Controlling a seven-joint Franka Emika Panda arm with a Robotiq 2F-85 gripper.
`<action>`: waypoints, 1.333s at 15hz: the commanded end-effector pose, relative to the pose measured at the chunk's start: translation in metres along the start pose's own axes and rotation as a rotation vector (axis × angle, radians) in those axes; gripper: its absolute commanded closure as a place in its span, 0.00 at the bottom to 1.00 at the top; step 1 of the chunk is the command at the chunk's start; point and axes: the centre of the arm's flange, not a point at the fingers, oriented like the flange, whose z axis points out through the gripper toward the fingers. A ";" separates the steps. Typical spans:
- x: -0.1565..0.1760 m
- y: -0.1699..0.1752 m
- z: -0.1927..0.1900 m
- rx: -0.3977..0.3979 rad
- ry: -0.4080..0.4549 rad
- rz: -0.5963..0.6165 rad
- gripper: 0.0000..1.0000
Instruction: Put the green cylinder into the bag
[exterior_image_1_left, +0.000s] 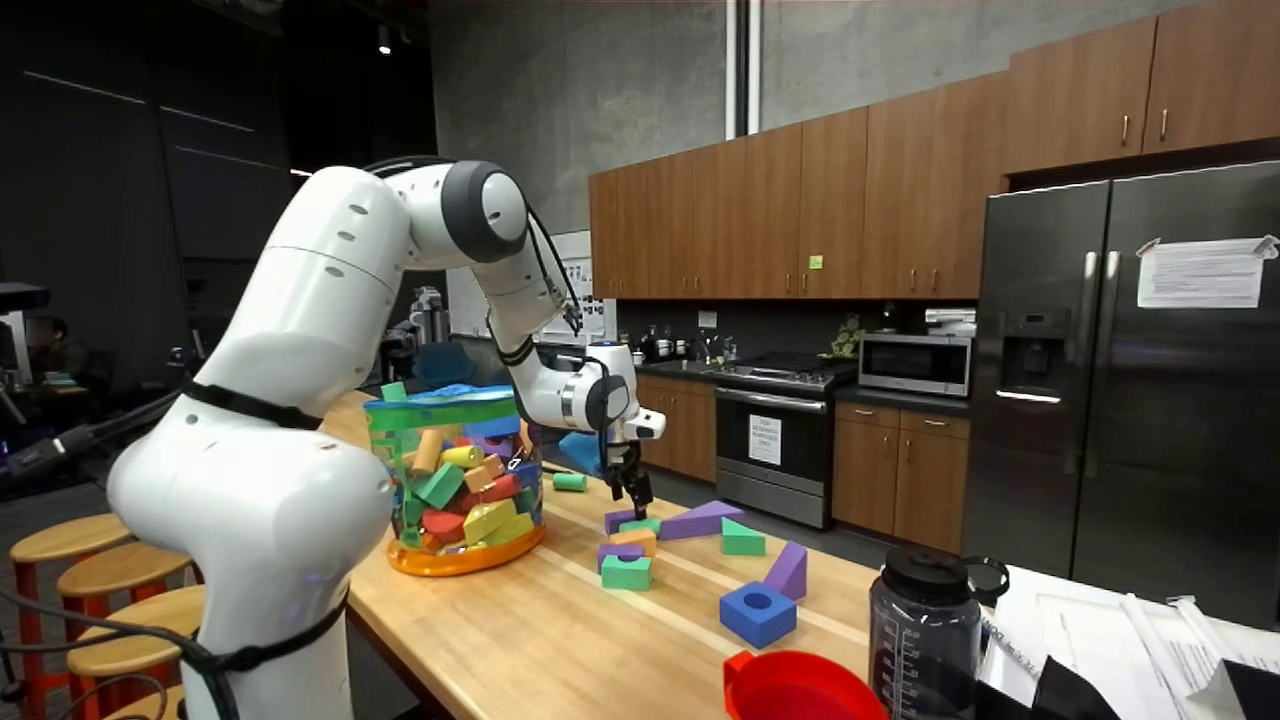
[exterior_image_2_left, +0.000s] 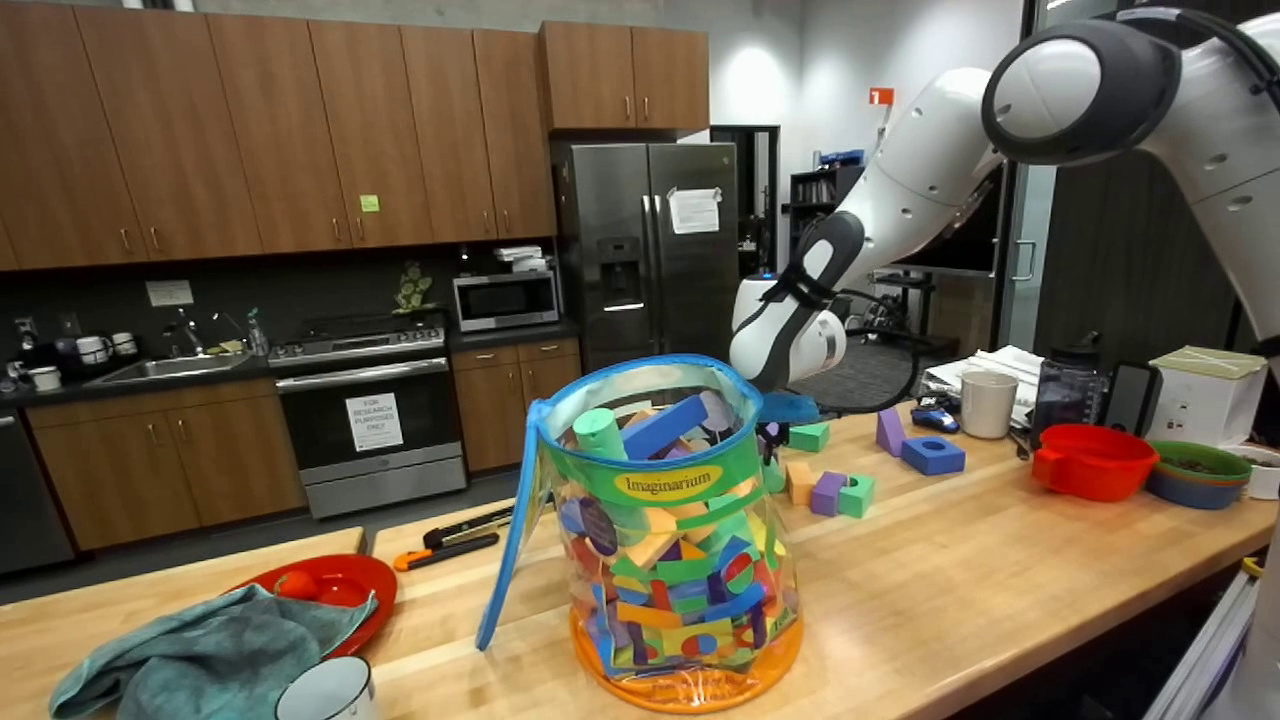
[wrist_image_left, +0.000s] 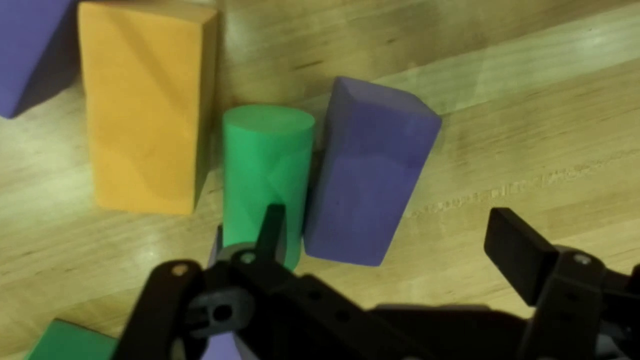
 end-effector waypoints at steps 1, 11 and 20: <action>0.010 -0.002 0.008 0.009 0.036 -0.016 0.00; -0.004 -0.020 0.004 0.021 0.051 -0.051 0.00; 0.003 -0.024 0.008 -0.105 0.117 -0.071 0.00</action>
